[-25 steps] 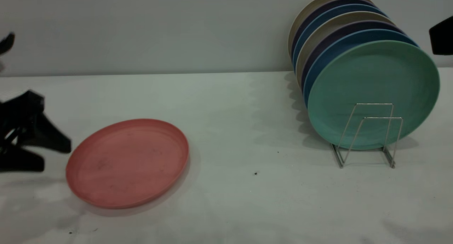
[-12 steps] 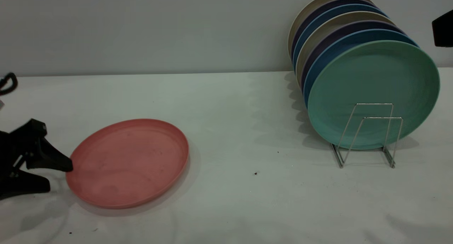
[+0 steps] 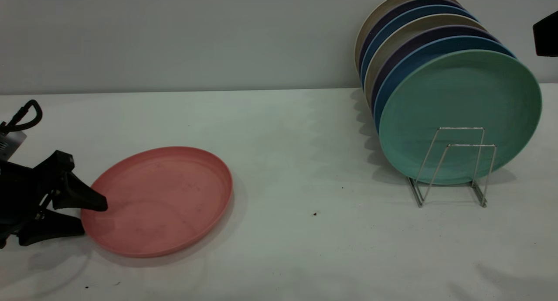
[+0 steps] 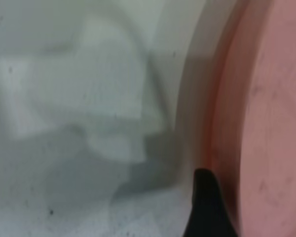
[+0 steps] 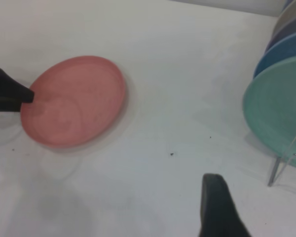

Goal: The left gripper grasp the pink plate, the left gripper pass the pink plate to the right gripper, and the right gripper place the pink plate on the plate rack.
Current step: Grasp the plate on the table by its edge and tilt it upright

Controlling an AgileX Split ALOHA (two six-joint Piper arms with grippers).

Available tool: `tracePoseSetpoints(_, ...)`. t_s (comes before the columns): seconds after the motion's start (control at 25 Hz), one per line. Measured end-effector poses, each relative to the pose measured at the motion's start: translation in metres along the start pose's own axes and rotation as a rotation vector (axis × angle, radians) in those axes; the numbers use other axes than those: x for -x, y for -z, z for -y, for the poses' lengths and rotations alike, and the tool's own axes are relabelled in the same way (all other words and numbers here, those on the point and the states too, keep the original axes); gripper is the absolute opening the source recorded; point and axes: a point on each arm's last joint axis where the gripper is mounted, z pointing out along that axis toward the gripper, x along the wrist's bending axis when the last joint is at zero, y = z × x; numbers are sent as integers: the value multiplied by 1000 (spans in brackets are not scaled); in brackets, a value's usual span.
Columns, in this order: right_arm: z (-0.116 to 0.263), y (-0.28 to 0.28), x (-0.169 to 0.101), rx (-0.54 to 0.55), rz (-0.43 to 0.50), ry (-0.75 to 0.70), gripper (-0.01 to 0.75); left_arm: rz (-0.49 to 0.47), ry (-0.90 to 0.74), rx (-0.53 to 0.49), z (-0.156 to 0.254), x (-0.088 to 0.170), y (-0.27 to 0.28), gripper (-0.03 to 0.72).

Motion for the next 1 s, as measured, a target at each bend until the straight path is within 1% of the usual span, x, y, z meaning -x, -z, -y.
tracePoseSetpoints(0.2,-1,0,1,11,12,-9,440,6,6,-8,-3,-4,-7,492)
tracePoseSetpoints(0.4,-1,0,2,14,20,-12,440,42,6,-10,-6,-4,-12,486)
tracePoseSetpoints(0.52,-1,0,2,16,20,-14,440,44,3,-9,-6,-3,-12,454)
tracePoseSetpoints(0.6,-1,0,2,16,20,-15,440,43,2,-9,-6,-4,-12,403)
tracePoseSetpoints(0.64,-1,0,2,16,20,-15,440,43,-2,-9,-6,-4,-12,363)
tracePoseSetpoints(0.76,-1,0,2,16,20,-15,440,42,-20,-8,-6,-4,-12,217)
tracePoseSetpoints(0.84,-1,0,2,16,20,-15,440,42,-27,-8,-6,-4,-12,105)
tracePoseSetpoints(0.88,-1,0,2,16,20,-15,440,40,-31,-8,-6,-4,-12,63)
tracePoseSetpoints(1.0,-1,0,1,14,12,-16,440,37,-35,-8,-6,-4,-12,20)
